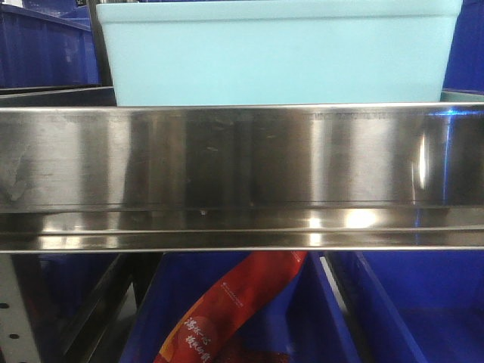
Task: Fetch blue bin and place on conveyor start
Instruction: 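Reach both grippers toward the turquoise bin on the upper shelf, then close both grippers on opposite side walls of the turquoise bin, then lift the turquoise bin with both grippers and pull it off the shelf, then hold the bin with both grippers while the base drives to the conveyor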
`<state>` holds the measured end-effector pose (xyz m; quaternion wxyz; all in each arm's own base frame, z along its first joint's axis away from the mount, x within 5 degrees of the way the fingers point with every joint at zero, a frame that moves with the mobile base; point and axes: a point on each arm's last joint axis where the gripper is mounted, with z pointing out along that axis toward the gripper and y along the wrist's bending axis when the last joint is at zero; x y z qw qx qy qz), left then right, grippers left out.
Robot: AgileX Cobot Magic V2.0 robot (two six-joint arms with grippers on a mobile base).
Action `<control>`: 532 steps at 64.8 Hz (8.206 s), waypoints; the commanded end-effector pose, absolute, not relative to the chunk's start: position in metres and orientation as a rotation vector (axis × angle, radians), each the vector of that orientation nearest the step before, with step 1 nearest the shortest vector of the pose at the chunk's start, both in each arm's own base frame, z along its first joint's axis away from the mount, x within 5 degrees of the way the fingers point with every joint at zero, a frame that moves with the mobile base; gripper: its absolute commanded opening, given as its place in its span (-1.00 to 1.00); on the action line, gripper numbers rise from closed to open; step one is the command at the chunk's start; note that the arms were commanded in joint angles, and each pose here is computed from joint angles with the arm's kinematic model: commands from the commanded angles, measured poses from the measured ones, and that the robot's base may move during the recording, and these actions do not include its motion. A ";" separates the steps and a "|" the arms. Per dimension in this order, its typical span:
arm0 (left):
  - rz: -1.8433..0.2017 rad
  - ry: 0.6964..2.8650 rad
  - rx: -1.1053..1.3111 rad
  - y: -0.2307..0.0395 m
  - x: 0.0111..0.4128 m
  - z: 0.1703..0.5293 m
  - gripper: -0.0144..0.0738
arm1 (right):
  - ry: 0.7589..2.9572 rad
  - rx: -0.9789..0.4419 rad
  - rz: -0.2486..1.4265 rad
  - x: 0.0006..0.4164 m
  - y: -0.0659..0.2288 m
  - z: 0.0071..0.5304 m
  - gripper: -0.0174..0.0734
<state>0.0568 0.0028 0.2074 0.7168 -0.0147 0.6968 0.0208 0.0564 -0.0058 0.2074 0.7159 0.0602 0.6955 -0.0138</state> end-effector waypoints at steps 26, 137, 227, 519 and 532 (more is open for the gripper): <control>0.047 1.518 -0.035 0.003 0.056 0.210 -0.92 | 1.514 0.127 -0.033 0.056 -0.006 0.210 -0.97; -0.251 1.824 0.527 -0.067 0.138 0.420 0.33 | 1.709 0.011 0.008 0.108 0.000 0.385 0.64; -0.141 2.631 0.129 -0.149 0.408 0.351 0.33 | 2.588 -0.117 0.122 0.378 0.047 0.355 0.62; -0.068 2.408 0.125 -0.101 0.268 0.448 -0.93 | 1.994 -0.164 0.280 0.317 0.075 0.470 -0.95; -0.068 2.408 0.125 -0.101 0.268 0.448 -0.93 | 1.895 -0.148 0.284 0.321 0.075 0.478 -0.95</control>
